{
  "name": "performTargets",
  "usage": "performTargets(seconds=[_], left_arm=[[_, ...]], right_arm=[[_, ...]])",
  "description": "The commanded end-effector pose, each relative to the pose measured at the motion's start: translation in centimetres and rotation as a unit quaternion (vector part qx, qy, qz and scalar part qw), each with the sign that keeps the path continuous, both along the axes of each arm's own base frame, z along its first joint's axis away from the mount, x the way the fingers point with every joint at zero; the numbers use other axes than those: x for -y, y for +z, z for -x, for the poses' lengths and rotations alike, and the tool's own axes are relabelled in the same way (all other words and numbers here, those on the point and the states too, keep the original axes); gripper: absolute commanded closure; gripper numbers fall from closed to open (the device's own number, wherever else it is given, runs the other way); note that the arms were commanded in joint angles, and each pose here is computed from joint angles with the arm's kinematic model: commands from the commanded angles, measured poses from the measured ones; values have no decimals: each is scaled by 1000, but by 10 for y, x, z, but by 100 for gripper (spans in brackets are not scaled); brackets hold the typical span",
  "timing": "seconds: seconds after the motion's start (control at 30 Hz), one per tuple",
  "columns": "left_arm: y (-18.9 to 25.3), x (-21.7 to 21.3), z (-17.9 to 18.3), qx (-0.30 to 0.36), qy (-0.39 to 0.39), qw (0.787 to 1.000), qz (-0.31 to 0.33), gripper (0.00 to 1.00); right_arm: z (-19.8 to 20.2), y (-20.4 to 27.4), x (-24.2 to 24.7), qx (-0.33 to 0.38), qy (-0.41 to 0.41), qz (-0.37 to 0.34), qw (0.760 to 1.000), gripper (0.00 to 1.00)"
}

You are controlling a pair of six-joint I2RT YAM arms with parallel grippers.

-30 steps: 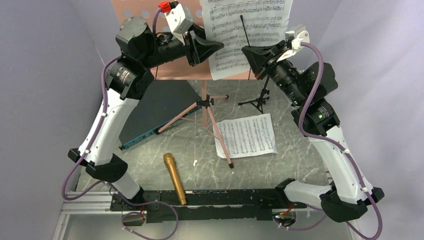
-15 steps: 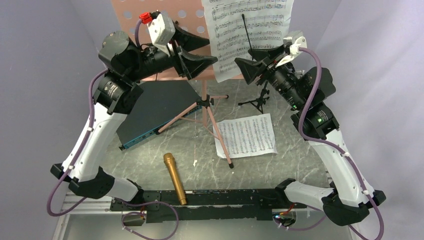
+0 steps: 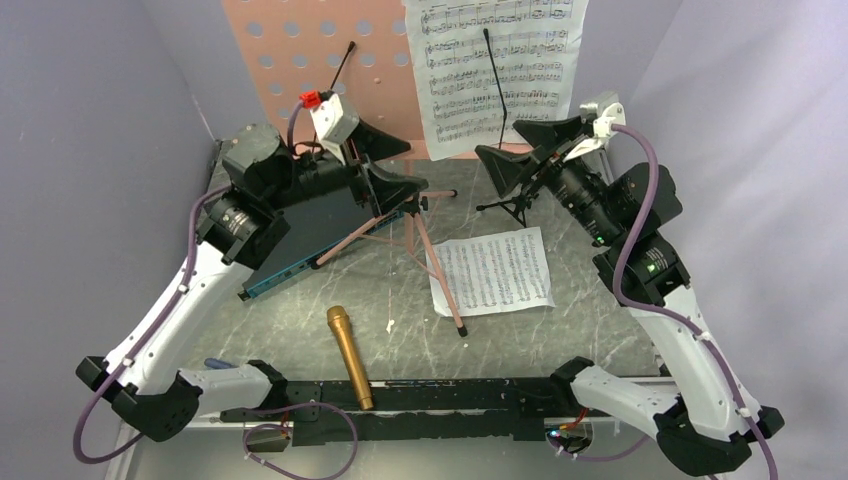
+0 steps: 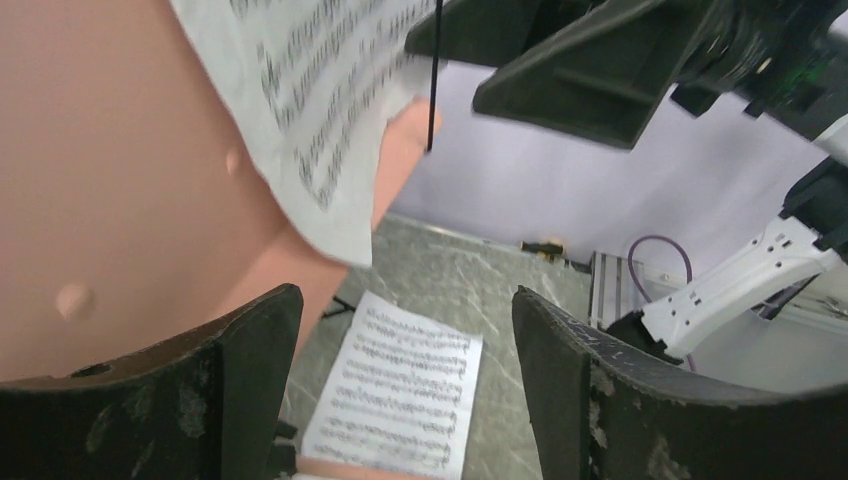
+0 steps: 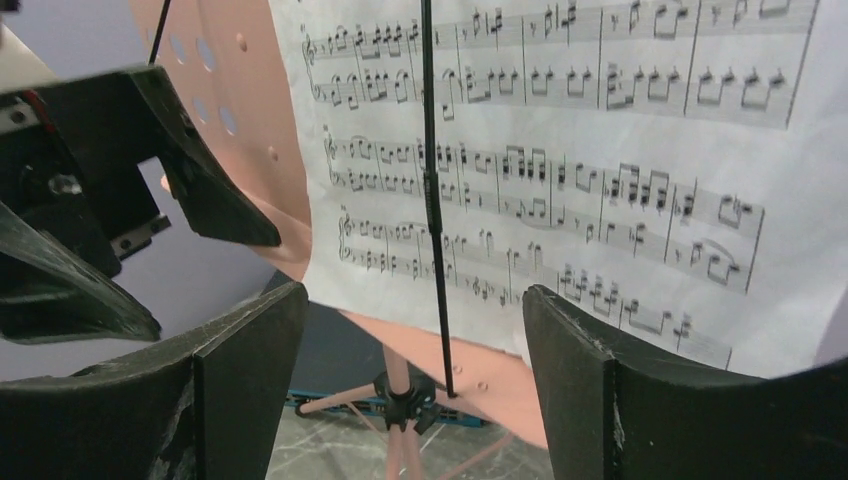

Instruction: Set up the instrument practice props

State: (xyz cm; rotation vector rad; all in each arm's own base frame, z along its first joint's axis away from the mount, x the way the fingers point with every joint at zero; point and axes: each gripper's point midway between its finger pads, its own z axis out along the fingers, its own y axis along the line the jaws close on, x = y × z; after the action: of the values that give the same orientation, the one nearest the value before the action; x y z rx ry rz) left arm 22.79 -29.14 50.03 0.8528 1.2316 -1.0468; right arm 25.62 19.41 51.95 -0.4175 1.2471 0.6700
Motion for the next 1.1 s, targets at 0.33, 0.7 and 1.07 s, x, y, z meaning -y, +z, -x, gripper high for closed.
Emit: performTargets(seconds=[0.33,0.7,1.07], left_arm=[[-134,-24,13,-105,47,992,-54,10],[-232,-25,8,-222,72,968,-95,11],[-271,-20,-3,-278,96,954,-59,10]], right_arm=[[23,-97,6,-124,16,43,991,13],[24,-154,6,-192,16,73,979,12],[14,-233,-7,-265,25,91,960,11]])
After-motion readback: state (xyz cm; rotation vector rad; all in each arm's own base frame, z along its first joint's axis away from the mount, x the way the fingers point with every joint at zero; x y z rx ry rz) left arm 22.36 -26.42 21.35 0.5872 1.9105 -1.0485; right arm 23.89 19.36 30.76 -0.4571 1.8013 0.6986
